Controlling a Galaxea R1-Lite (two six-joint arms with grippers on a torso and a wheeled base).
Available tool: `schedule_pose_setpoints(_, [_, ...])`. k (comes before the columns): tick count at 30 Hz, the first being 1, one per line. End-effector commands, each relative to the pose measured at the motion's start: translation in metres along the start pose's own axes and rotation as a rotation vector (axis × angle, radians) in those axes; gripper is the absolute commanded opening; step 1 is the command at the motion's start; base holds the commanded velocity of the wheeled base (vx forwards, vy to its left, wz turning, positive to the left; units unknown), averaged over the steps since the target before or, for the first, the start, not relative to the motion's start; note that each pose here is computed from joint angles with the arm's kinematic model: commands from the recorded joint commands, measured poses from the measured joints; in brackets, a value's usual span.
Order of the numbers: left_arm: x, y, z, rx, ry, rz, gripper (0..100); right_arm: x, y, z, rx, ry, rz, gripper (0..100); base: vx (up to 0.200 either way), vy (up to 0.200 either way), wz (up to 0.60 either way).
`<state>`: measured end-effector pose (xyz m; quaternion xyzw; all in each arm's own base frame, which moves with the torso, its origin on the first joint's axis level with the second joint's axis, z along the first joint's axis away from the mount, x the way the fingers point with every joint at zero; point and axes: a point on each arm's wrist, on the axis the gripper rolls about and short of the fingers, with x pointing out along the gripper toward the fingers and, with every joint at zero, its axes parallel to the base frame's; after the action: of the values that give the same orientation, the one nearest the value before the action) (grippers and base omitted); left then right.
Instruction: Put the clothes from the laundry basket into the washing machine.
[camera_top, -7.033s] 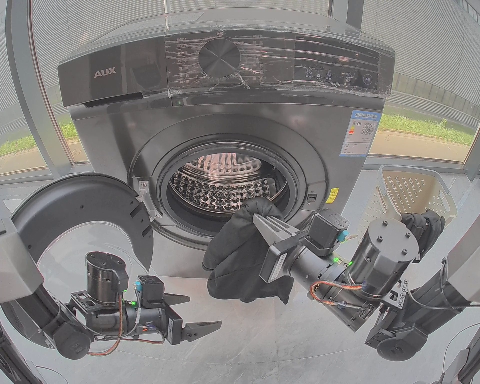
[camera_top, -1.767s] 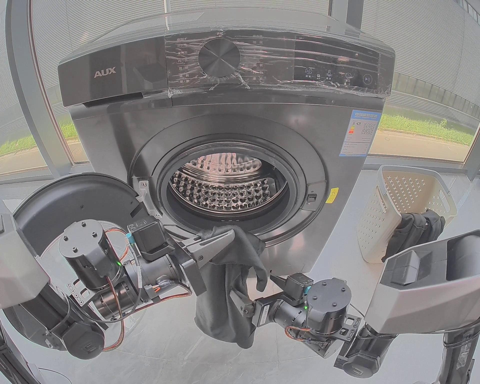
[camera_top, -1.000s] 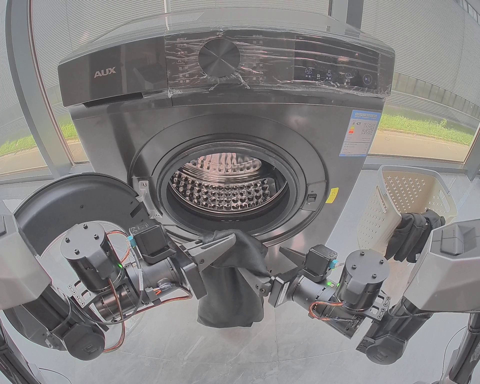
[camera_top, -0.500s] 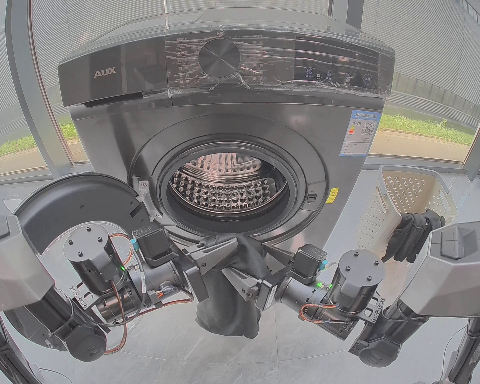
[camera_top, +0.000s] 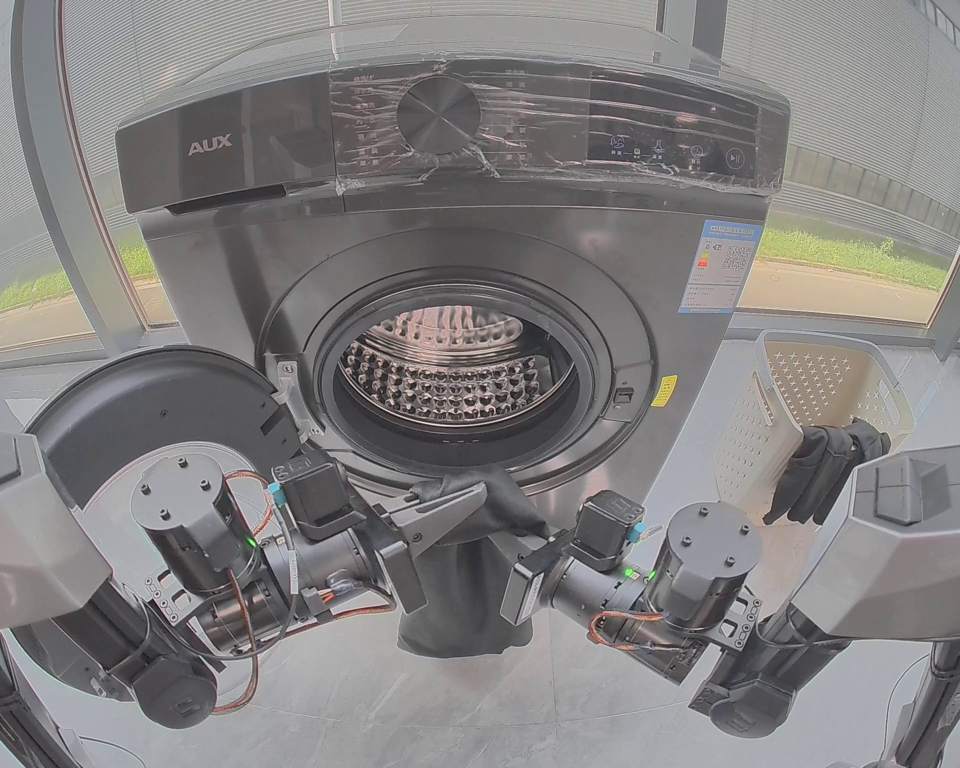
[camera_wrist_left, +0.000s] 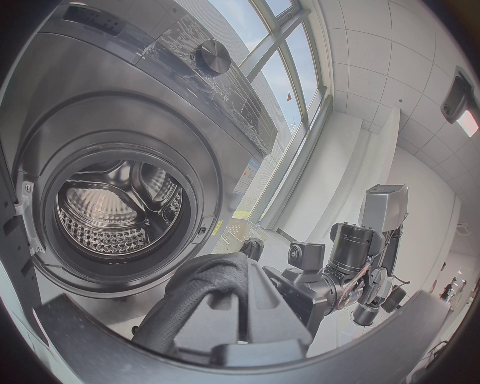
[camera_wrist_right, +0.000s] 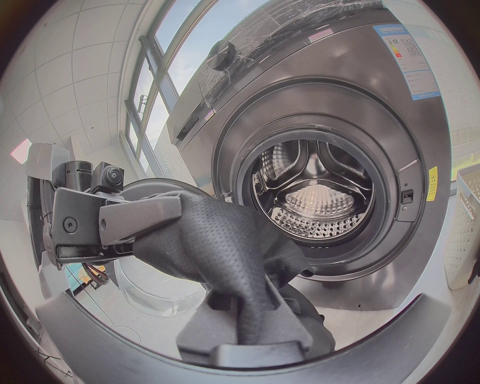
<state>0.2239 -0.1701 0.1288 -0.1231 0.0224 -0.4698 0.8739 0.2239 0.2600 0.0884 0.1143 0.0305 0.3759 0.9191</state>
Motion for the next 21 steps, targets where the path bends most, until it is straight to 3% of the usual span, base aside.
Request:
schedule_pose_setpoints(1, [0.0, -0.001, 0.0, -0.001, 0.0, -0.003, 0, -0.003, 0.005, 0.0, 0.002, 0.006, 0.013, 0, 0.0, 0.0, 0.0])
schedule_pose_setpoints(14, [-0.001, 0.002, 0.002, 0.002, -0.009, 0.009, 0, -0.012, -0.006, -0.006, -0.002, 0.041, -0.054, 0, 0.0, 0.0, 0.0])
schedule_pose_setpoints(15, [-0.001, 0.002, 0.002, 0.002, -0.009, 0.009, 0, -0.012, -0.008, -0.006, -0.002, 0.04, -0.06, 100, 0.0, 0.0, 0.0])
schedule_pose_setpoints(21, [-0.002, 0.001, 0.003, 0.0, -0.012, 0.007, 0, -0.01, -0.016, -0.002, -0.014, 0.025, -0.083, 100, 0.0, 0.0, 0.0])
